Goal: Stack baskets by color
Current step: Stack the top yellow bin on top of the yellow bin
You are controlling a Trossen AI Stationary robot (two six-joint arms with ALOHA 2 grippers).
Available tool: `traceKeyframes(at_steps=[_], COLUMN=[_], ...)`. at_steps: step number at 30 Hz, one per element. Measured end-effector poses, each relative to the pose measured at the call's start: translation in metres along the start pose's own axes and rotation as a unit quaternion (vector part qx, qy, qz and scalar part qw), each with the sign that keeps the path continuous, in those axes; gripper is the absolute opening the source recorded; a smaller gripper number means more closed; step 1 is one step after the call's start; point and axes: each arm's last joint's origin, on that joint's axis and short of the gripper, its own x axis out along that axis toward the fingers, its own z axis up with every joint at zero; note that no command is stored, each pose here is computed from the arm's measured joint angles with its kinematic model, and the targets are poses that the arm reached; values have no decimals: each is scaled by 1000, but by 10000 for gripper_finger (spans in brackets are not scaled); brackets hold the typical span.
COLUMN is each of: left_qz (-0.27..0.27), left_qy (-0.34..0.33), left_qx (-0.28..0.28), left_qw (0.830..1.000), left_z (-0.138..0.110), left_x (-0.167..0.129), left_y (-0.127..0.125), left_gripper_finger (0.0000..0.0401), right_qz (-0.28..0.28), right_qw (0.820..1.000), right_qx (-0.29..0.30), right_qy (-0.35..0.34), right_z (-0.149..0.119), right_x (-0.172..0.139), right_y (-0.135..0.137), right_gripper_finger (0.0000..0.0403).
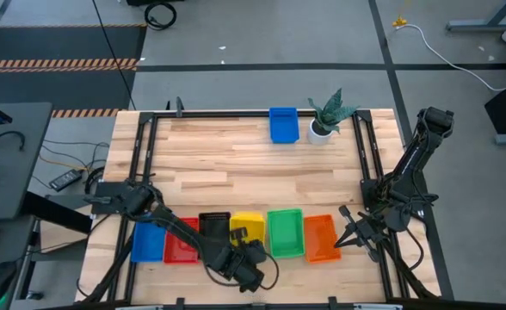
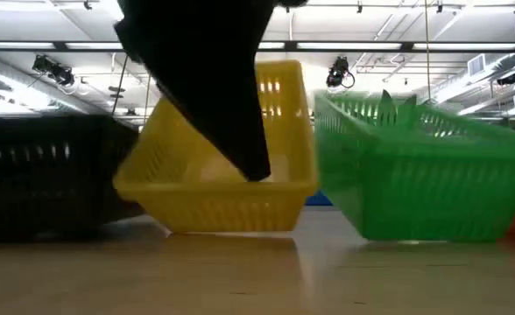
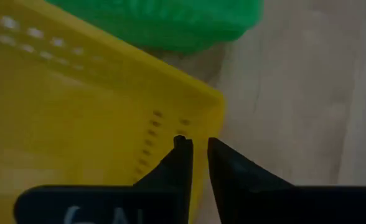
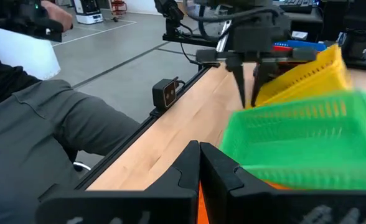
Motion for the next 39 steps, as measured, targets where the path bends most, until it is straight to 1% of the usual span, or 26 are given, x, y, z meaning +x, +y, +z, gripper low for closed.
traceKeyframes(at_steps=[3,8,11,13,15,16,18,21,24,28,30,37,39], left_qz=[0,-19,-32,-15,27,41,53,40,13,-33,-42,-78,-87], left_qy=[10,-11,-36,-65,-88,-88,-60,16,64,104,106,74,68], left_qx=[-6,-17,-26,-31,-42,-50,-63,-75,-86,-108,-125,-167,-170], left_qw=[1000,1000,999,997,995,994,995,996,994,988,986,980,979], left_z=[4,15,25,31,35,39,45,49,51,50,51,62,64], left_x=[-11,-35,-54,-63,-62,-59,-48,-22,-1,9,10,-15,-22], left_y=[5,8,12,16,25,31,48,66,75,76,74,53,48], left_gripper_finger=[45,34,31,27,21,16,7,6,11,7,4,13,12], right_qz=[0,0,0,-4,-13,-18,-23,-24,-24,-23,-20,-20,-20], right_qw=[1000,1000,1000,1000,1000,1000,1000,1000,1000,1000,1000,1000,1000], right_qx=[0,0,0,0,0,-1,-1,0,2,14,17,11,9], right_qy=[0,0,0,-2,-5,-5,-6,-7,-7,-6,-4,-3,-3], right_z=[0,0,0,0,1,1,1,1,1,1,0,0,0], right_x=[0,0,0,0,0,0,0,0,0,0,0,0,0], right_y=[0,0,0,0,-1,-1,-1,-1,-1,-1,-1,-1,-1], right_gripper_finger=[14,14,14,14,14,14,14,14,14,14,14,14,14])
